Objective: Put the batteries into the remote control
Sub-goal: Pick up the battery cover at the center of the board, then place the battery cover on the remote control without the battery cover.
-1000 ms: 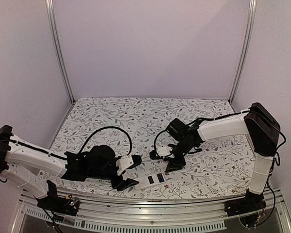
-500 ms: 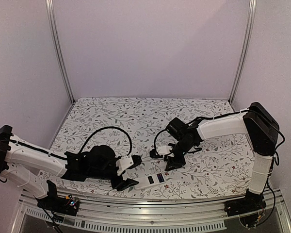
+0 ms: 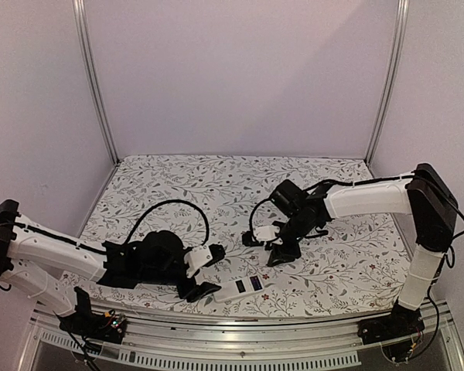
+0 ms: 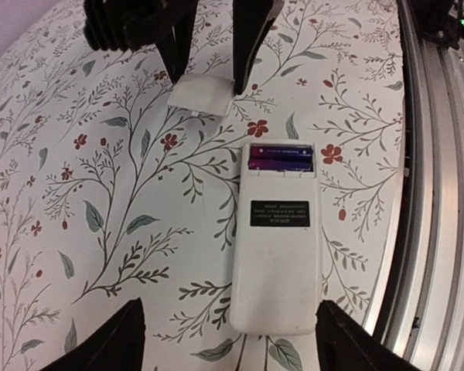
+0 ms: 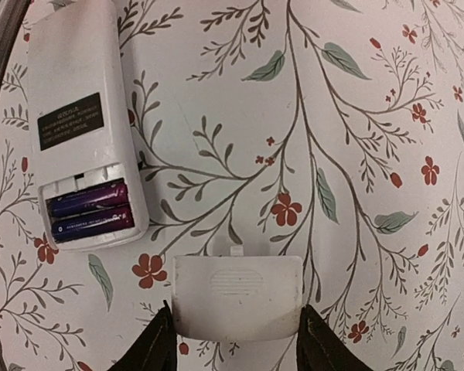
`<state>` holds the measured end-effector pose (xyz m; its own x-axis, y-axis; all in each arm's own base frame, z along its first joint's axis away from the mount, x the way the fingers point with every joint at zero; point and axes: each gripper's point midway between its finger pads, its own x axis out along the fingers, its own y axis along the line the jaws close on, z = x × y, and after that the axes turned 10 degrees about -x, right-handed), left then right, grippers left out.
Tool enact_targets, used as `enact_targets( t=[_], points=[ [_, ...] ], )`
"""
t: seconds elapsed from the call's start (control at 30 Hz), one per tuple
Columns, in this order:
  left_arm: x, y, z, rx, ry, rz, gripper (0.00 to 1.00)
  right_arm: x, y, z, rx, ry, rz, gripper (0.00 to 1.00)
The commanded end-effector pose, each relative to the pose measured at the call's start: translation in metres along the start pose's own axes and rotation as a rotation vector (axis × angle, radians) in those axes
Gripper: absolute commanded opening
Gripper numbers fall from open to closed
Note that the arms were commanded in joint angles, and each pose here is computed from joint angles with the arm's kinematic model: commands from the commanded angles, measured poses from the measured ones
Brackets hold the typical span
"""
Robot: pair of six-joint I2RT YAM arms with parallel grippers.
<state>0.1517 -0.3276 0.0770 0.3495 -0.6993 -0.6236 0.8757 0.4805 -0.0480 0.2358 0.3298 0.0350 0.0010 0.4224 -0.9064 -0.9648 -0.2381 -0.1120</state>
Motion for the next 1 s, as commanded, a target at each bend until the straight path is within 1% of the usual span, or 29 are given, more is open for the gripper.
enact_targets(
  t=[0.0, 0.07, 0.17, 0.27, 0.37, 0.43, 0.5, 0.53, 0.57, 0.63, 0.7, 0.77, 0.9, 0.97],
  points=[
    [0.009, -0.010, -0.010, 0.021, 0.044, -0.036, 0.75, -0.024, 0.005, 0.003, -0.011, -0.022, -0.025, 0.43],
    [0.012, -0.011, -0.013, 0.030, 0.056, -0.036, 0.75, -0.029, 0.013, 0.009, -0.002, -0.039, -0.007, 0.43],
    [0.014, -0.011, -0.016, 0.046, 0.057, -0.033, 0.75, -0.022, 0.038, 0.017, -0.032, -0.031, 0.040, 0.43],
    [0.013, -0.009, -0.015, 0.048, 0.047, -0.024, 0.72, -0.012, 0.057, 0.017, -0.049, -0.002, 0.076, 0.43],
    [0.010, -0.009, -0.011, 0.017, 0.047, -0.009, 0.68, -0.005, 0.061, 0.020, -0.049, -0.002, 0.091, 0.43],
    [0.007, 0.000, -0.005, -0.038, 0.052, 0.058, 0.61, -0.003, 0.061, 0.026, -0.068, -0.005, 0.089, 0.43],
    [0.004, 0.014, -0.008, -0.144, 0.078, 0.155, 0.48, -0.001, 0.061, 0.033, -0.091, -0.008, 0.087, 0.43],
    [0.001, 0.019, -0.015, -0.201, 0.112, 0.200, 0.45, -0.001, 0.059, 0.036, -0.099, -0.014, 0.082, 0.43],
    [-0.001, 0.020, -0.019, -0.255, 0.128, 0.221, 0.44, 0.000, 0.058, 0.038, -0.104, -0.018, 0.080, 0.43],
    [-0.007, 0.014, -0.026, -0.322, 0.129, 0.212, 0.44, 0.002, 0.056, 0.040, -0.111, -0.018, 0.079, 0.43],
    [-0.011, 0.004, -0.035, -0.347, 0.111, 0.175, 0.44, 0.004, 0.057, 0.039, -0.115, -0.007, 0.083, 0.43],
    [-0.013, -0.002, -0.037, -0.344, 0.067, 0.147, 0.44, 0.005, 0.057, 0.037, -0.125, -0.002, 0.081, 0.43],
    [-0.017, 0.007, -0.040, -0.321, 0.017, 0.201, 0.44, 0.004, 0.053, 0.037, -0.154, 0.003, 0.061, 0.43],
    [-0.015, 0.005, -0.041, -0.301, 0.005, 0.183, 0.44, 0.004, 0.052, 0.039, -0.170, -0.001, 0.061, 0.43]
  ],
)
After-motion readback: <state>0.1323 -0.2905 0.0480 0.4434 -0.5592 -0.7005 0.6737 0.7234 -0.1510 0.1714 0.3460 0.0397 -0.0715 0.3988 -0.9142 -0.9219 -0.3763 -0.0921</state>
